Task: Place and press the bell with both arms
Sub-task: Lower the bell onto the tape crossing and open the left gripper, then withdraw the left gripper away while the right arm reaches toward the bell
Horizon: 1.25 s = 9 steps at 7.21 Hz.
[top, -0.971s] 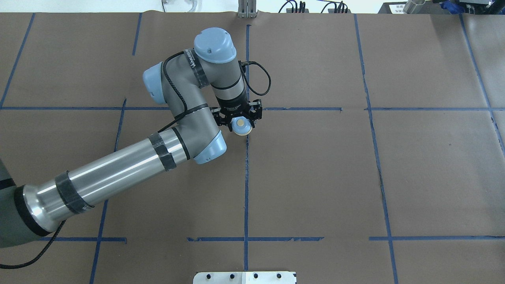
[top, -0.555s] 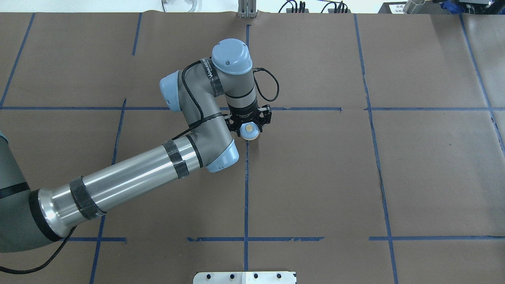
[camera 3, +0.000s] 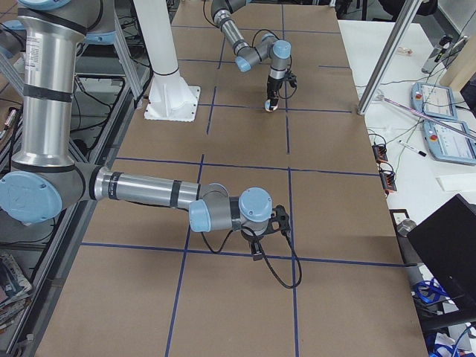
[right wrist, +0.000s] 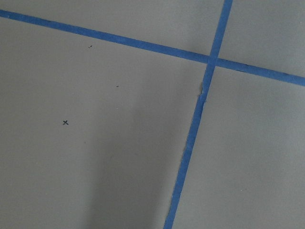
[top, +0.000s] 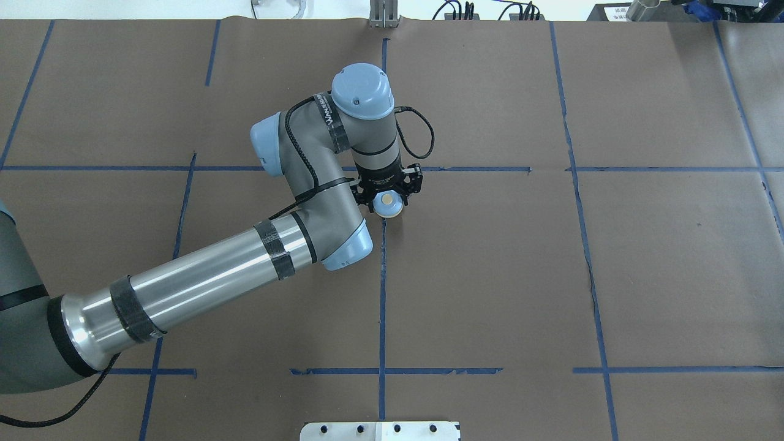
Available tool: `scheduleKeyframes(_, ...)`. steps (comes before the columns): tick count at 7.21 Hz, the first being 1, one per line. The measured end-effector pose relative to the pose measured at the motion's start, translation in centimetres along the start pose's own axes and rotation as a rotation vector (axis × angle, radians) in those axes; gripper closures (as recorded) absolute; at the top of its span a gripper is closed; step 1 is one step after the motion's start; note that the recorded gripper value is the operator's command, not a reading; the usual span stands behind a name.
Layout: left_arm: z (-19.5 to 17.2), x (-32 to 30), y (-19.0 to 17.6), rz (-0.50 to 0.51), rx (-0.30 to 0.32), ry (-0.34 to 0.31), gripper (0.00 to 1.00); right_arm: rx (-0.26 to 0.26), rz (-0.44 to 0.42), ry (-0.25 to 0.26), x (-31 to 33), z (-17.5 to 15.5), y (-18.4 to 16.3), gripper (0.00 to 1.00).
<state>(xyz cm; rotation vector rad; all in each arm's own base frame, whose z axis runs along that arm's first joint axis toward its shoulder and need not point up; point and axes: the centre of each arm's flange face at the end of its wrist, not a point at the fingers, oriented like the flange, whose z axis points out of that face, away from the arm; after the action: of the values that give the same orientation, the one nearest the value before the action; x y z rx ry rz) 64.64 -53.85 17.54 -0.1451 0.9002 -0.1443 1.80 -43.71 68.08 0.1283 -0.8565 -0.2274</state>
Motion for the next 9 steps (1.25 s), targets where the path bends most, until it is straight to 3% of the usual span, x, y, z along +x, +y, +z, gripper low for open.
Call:
scheduleKeyframes(3,-0.5,0.2,0.0,0.007,0.010,0.009,0.00,0.000,-0.009,-0.001,-0.3,0.0,-0.4,0.00)
scheduleKeyframes(4,-1.8,0.4,-0.1,0.009,0.020,0.027,0.00,0.000,-0.014,-0.002,-0.5,0.1,-0.7,0.00)
scheduleKeyframes(6,-7.8,1.1,-0.5,-0.010,0.062,0.115,0.00,0.011,-0.031,-0.023,-1.7,-0.2,-2.3,0.00)
scheduleKeyframes(7,-10.8,0.6,-0.5,-0.021,0.084,0.162,0.00,0.022,-0.034,-0.043,-3.7,-0.5,-4.5,0.00)
scheduleKeyframes(9,-15.2,-5.5,-0.2,-0.024,0.124,0.230,0.00,0.052,0.040,-0.088,-12.1,-1.7,-11.6,0.00)
